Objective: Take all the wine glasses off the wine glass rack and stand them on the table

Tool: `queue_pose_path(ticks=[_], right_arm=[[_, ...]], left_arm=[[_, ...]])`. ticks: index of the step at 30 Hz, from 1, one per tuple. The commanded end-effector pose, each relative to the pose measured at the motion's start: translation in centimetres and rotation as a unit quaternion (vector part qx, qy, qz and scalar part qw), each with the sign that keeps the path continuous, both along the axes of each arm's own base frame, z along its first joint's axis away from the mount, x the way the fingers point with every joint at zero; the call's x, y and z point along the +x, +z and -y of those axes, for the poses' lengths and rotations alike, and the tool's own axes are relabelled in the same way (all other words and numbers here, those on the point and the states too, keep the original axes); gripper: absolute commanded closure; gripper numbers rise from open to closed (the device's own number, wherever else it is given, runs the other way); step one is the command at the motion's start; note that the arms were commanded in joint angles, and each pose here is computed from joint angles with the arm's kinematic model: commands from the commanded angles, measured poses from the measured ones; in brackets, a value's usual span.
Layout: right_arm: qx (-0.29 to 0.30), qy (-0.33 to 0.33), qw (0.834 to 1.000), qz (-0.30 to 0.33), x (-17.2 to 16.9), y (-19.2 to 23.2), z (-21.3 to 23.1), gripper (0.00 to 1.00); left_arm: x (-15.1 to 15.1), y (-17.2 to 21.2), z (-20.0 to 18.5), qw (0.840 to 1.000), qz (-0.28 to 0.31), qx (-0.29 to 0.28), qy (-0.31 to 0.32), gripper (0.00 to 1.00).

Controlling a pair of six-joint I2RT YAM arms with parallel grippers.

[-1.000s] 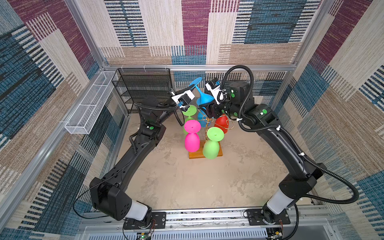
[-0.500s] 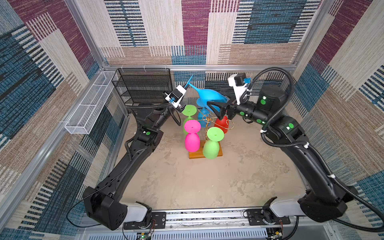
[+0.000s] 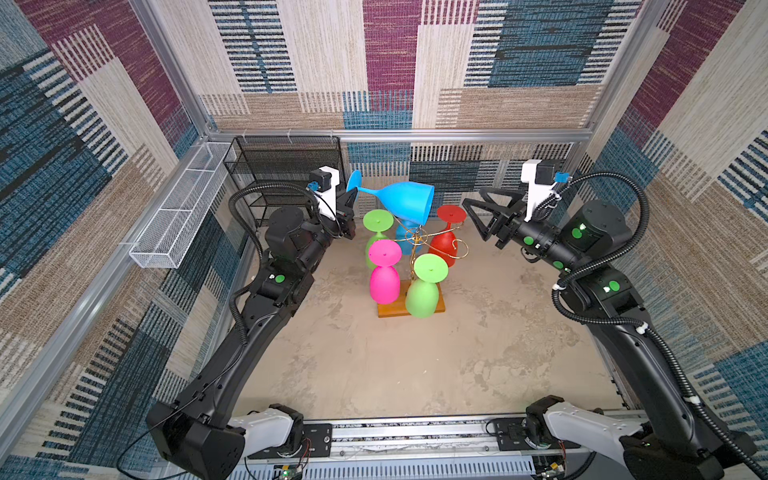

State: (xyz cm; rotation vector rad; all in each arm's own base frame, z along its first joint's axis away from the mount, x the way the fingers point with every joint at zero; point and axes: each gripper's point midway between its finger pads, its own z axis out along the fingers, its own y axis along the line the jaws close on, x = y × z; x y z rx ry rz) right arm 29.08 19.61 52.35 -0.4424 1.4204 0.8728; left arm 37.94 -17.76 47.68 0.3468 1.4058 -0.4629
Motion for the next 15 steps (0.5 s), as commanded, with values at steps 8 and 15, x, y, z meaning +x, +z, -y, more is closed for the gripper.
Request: queue_pose_path(ticks=[8,15], right_arm=[[0.004,0.052,0.997,-0.052,2.1,-1.4,-2.2,0.45],[0.006,0.083,0.994,-0.068,3.3,-2.2,-3.6,0.49]], left_arm=[[-1.0,0.1,0.5,0.997,-0.033,-0.052,-0.043,1.00],[-1.1,0.2,0.6,0.997,-0.034,-0.055,-0.048,1.00]])
